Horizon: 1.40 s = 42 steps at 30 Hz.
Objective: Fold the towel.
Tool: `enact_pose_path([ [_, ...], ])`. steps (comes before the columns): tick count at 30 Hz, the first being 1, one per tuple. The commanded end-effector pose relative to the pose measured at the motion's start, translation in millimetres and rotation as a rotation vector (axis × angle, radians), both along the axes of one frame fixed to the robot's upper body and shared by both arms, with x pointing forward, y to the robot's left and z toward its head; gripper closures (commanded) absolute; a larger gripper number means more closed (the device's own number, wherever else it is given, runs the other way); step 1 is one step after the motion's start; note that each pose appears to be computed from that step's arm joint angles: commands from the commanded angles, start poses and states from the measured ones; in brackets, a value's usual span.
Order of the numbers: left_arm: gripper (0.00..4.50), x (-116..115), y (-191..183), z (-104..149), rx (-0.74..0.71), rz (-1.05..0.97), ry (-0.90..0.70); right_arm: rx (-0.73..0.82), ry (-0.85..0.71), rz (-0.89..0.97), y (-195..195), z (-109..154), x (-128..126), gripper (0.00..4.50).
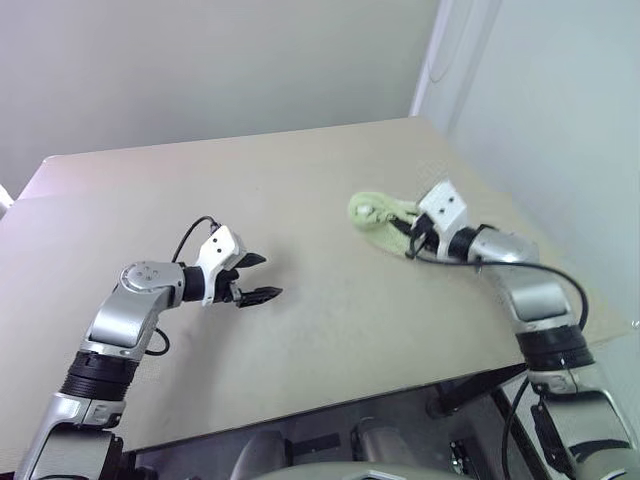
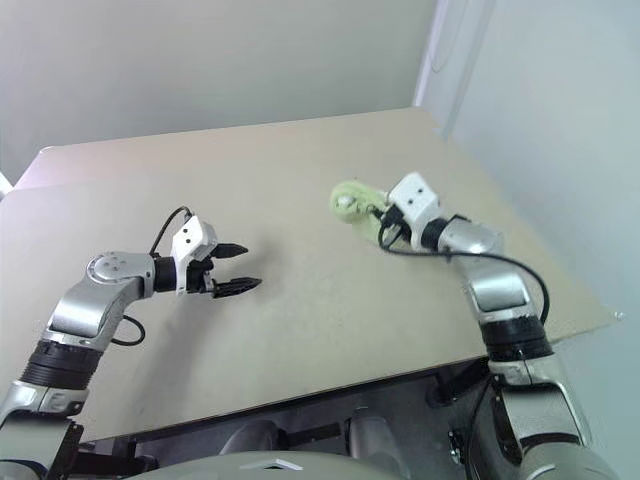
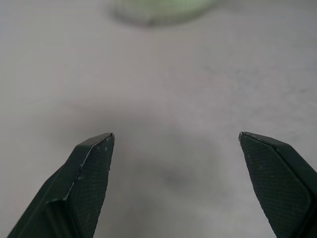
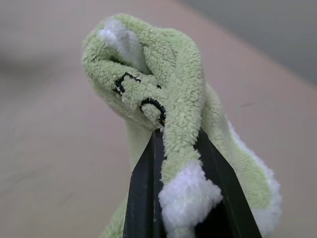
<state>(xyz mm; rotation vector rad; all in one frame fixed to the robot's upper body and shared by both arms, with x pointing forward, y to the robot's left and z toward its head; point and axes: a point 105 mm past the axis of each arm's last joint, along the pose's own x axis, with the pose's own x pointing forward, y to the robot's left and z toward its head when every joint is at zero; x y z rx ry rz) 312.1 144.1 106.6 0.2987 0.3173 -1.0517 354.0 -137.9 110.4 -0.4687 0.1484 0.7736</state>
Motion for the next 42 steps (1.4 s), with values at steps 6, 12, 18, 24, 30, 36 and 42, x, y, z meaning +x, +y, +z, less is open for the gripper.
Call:
enact_pose_path([
  [6, 0.26, -2, -10, 25, -0.007, -0.012, -0.053, -0.079, 0.061, 0.173, 19, -18, -34, 4.47],
  [12, 0.26, -2, -4, 23, -0.004, -0.005, -0.045, -0.048, 0.122, 0.21, 21, -18, -44, 4.47],
  [18, 0.26, 3, 4, 21, 0.01, 0.009, -0.048, 0.018, 0.143, 0.226, 25, -10, -47, 2.53],
  [24, 0.26, 3, 13, 11, 0.014, 0.025, -0.046, 0.262, 0.209, 0.245, 24, 30, -54, 0.75],
  [30, 0.26, 2, 21, 16, -0.082, 0.04, -0.01, 0.462, 0.251, 0.165, 28, 53, -33, 0.75],
  [36, 0.26, -5, 27, 27, -0.147, -0.014, 0.013, 0.419, 0.314, 0.124, 40, 25, -17, 0.75],
  [42, 0.26, -16, 27, 20, -0.128, -0.063, 0.046, 0.362, 0.333, 0.014, 44, -14, 10, 0.75],
])
